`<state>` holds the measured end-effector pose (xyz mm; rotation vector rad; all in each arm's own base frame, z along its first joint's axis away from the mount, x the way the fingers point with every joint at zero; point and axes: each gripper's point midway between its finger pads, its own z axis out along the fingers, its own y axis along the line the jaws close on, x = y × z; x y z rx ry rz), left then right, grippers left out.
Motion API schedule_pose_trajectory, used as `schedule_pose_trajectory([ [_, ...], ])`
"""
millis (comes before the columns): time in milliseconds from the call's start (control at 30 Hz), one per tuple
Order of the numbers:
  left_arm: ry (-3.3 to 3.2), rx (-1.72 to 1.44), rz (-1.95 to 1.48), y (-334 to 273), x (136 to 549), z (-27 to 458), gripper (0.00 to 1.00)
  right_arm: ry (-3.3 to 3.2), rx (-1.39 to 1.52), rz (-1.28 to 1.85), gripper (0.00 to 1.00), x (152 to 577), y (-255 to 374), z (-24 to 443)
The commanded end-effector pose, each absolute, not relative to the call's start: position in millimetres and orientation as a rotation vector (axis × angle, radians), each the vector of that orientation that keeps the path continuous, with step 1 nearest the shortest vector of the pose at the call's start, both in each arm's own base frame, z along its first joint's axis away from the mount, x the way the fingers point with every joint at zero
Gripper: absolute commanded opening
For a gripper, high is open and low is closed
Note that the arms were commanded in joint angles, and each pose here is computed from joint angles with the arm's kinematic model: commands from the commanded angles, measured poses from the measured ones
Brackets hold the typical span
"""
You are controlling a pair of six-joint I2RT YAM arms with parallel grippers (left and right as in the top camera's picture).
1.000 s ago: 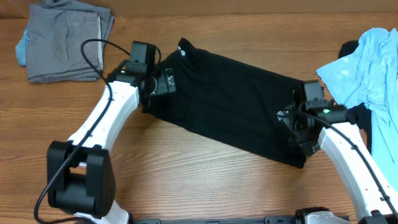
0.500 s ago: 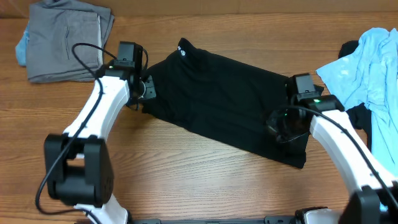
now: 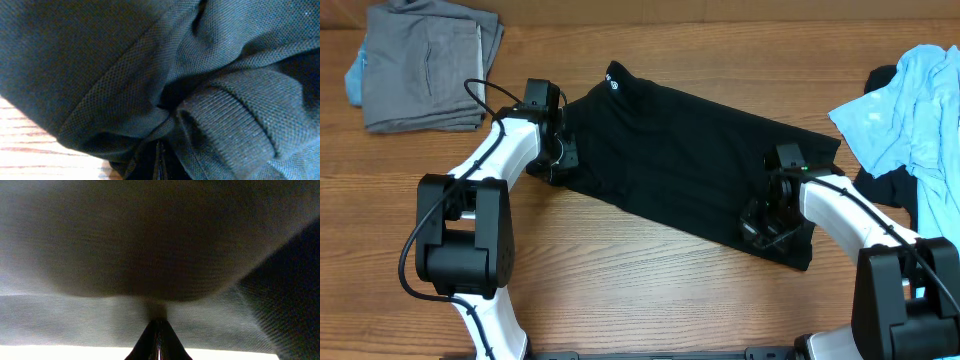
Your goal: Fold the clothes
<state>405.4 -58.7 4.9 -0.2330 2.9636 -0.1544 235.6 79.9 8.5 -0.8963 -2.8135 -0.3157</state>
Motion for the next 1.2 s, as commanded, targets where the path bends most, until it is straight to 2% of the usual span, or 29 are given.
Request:
schedule_pose_trajectory([
  [0, 3.027, -0.389, -0.007, -32, 391, -15, 0.10, -2.794, -0.967, -0.208, 0.04, 226, 68, -1],
  [33, 3.029, -0.459, 0.049, -22, 387, -16, 0.12, -2.796, -0.999, -0.152, 0.04, 225, 62, -2],
  [133, 3.038, -0.633, 0.141, -3, 374, -16, 0.07, -2.817, -1.029, -0.079, 0.04, 227, 52, -3],
  [400, 3.083, -0.981, 0.206, 33, 338, -14, 0.04, -2.876, -1.065, -0.105, 0.04, 245, 46, -4],
  [767, 3.136, -1.159, 0.179, 32, 312, -6, 0.05, -2.915, -1.227, -0.081, 0.09, 268, 10, -3],
  [933, 3.121, -1.159, 0.121, 27, 316, 2, 0.04, -2.939, -1.249, -0.159, 0.17, 287, -6, 11],
  [1000, 3.103, -1.150, 0.112, 27, 318, 8, 0.04, -2.979, -1.166, -0.235, 0.22, 298, -2, 22],
  [1067, 3.076, -1.141, 0.097, 27, 321, 17, 0.04, -3.005, -1.118, -0.262, 0.32, 306, 0, 34],
  [1133, 3.032, -1.124, 0.073, 28, 326, 31, 0.07, -3.027, -1.078, -0.260, 0.53, 313, -1, 50],
  [1167, 3.012, -1.117, 0.063, 28, 328, 38, 0.09, -3.032, -1.063, -0.258, 0.67, 315, -1, 57],
])
